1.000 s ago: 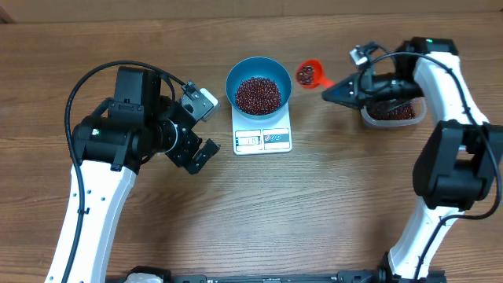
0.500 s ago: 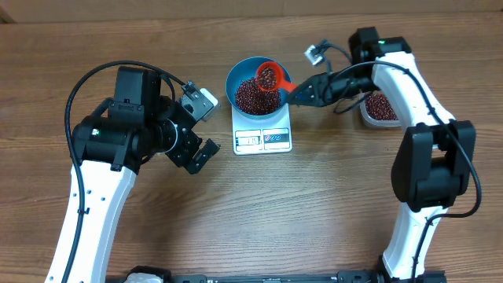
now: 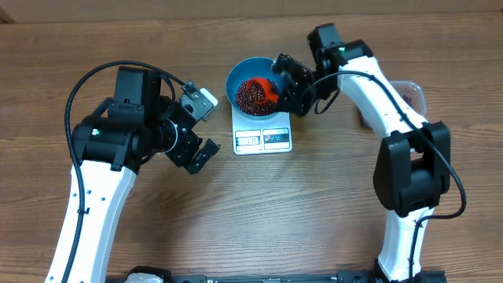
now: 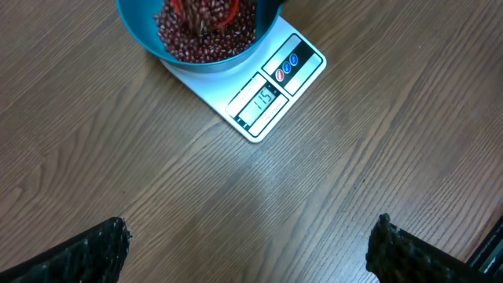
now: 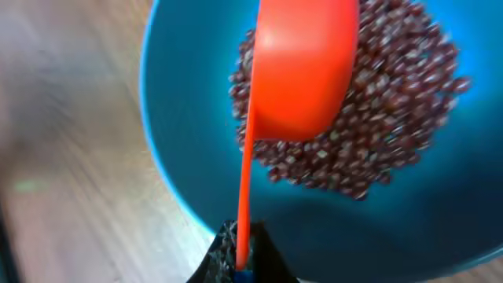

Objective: Scoop item into bowl and weigh 150g on scale
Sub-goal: 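Tilt the scoop with the right gripper to pour beans into the bowl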

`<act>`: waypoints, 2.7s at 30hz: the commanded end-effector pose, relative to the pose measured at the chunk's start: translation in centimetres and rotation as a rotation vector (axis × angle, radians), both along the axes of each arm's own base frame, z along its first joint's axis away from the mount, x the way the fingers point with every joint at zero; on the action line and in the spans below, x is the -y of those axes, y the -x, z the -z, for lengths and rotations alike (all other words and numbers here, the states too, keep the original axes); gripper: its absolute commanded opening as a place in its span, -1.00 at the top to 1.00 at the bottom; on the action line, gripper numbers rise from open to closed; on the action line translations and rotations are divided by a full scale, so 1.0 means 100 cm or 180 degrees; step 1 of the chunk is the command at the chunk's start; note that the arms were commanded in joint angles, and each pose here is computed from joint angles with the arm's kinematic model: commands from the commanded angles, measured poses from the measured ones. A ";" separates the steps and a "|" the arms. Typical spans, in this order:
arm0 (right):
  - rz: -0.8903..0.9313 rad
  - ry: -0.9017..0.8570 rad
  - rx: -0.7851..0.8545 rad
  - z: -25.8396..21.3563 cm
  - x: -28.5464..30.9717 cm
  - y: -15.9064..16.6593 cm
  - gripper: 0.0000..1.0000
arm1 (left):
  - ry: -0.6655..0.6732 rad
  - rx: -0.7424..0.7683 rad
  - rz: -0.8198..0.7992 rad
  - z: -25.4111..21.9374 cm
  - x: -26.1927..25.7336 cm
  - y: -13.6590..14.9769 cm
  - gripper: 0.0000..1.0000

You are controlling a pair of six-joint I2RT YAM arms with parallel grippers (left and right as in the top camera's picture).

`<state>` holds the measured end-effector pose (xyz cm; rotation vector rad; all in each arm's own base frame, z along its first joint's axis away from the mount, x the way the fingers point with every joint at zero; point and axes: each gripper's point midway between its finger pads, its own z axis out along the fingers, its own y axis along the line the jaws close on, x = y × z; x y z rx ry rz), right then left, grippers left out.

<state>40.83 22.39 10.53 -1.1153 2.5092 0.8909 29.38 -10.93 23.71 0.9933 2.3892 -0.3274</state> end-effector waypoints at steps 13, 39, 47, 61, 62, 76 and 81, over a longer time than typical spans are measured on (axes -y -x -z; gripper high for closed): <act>0.0036 0.0635 0.0490 -0.034 -0.001 -0.022 0.93 | 0.0017 0.0051 0.0083 -0.004 0.003 -0.002 -0.99; 0.0136 0.0887 0.0702 -0.054 0.015 -0.024 0.93 | 0.0017 0.0051 0.0083 -0.004 0.003 -0.002 -0.99; 0.0137 0.0890 0.0703 -0.054 0.016 -0.023 0.93 | 0.0017 0.0050 0.0082 -0.004 0.003 -0.002 -0.99; 0.0184 0.1210 0.0972 -0.078 0.025 -0.018 0.93 | 0.0017 0.0051 0.0083 -0.004 0.003 -0.002 -0.99; 0.0185 0.1279 0.0996 -0.078 0.026 -0.017 0.93 | 0.0017 0.0051 0.0083 -0.004 0.003 -0.002 -1.00; 0.0106 0.1374 0.1039 -0.077 0.018 -0.012 0.93 | 0.0016 0.0051 0.0082 -0.004 0.003 -0.002 -0.99; 0.0106 0.1373 0.1039 -0.077 0.018 -0.012 0.93 | 0.0016 0.0051 0.0082 -0.004 0.003 -0.002 -0.99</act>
